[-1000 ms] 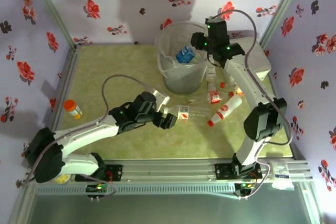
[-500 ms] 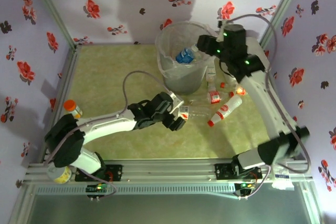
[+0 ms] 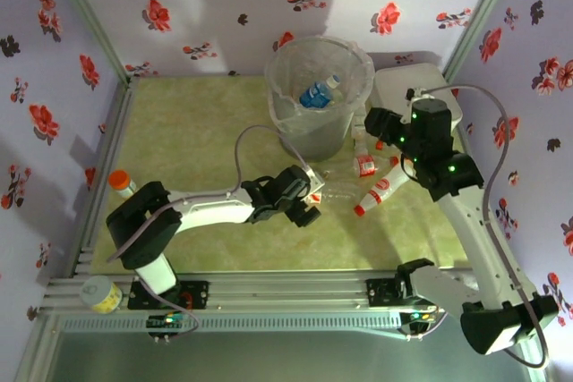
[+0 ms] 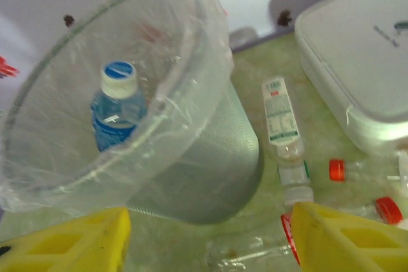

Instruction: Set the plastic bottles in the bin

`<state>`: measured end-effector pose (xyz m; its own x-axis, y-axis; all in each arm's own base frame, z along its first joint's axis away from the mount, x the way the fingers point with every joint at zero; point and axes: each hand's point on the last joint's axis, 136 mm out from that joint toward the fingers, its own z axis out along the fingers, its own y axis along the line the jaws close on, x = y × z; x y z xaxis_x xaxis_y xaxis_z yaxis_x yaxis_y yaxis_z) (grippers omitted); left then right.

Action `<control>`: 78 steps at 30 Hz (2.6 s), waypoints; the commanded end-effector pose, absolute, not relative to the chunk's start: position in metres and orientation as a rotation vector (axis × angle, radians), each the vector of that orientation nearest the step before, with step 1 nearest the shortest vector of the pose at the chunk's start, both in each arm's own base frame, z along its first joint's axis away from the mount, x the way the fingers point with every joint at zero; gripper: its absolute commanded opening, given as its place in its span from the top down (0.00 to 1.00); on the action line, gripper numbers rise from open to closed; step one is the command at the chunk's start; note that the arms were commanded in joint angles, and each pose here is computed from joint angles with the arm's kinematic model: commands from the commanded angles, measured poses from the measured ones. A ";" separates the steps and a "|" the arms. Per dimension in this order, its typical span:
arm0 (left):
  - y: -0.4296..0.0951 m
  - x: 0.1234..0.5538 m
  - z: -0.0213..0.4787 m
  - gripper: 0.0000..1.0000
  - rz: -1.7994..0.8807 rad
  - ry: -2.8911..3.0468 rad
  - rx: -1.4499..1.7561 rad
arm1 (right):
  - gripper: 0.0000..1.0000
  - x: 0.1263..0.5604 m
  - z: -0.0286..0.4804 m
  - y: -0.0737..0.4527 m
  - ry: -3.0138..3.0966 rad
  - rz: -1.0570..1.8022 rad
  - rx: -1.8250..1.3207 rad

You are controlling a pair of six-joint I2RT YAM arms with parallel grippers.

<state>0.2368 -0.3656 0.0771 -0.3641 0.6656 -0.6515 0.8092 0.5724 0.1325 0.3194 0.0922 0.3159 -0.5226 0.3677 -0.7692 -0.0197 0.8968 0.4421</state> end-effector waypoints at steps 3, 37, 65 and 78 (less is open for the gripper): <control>-0.370 0.242 0.064 0.00 -0.250 2.105 1.157 | 0.32 0.314 0.290 0.094 2.093 0.574 0.346; -0.390 0.246 0.048 0.00 -0.208 2.115 1.220 | 0.31 0.304 0.261 0.092 2.140 0.605 0.395; -0.344 0.224 0.123 0.46 -0.358 2.050 0.985 | 0.31 0.278 0.238 0.094 2.261 0.635 0.408; -0.340 0.216 0.155 0.46 -0.515 1.935 0.886 | 0.18 0.283 0.211 0.133 2.336 0.938 0.458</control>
<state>0.2175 -0.3389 0.1538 -0.3152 0.4045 -0.8585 0.7585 0.6511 0.0283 0.2836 0.1290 0.2252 -0.7550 0.4815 -0.4450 0.0577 0.7249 0.6864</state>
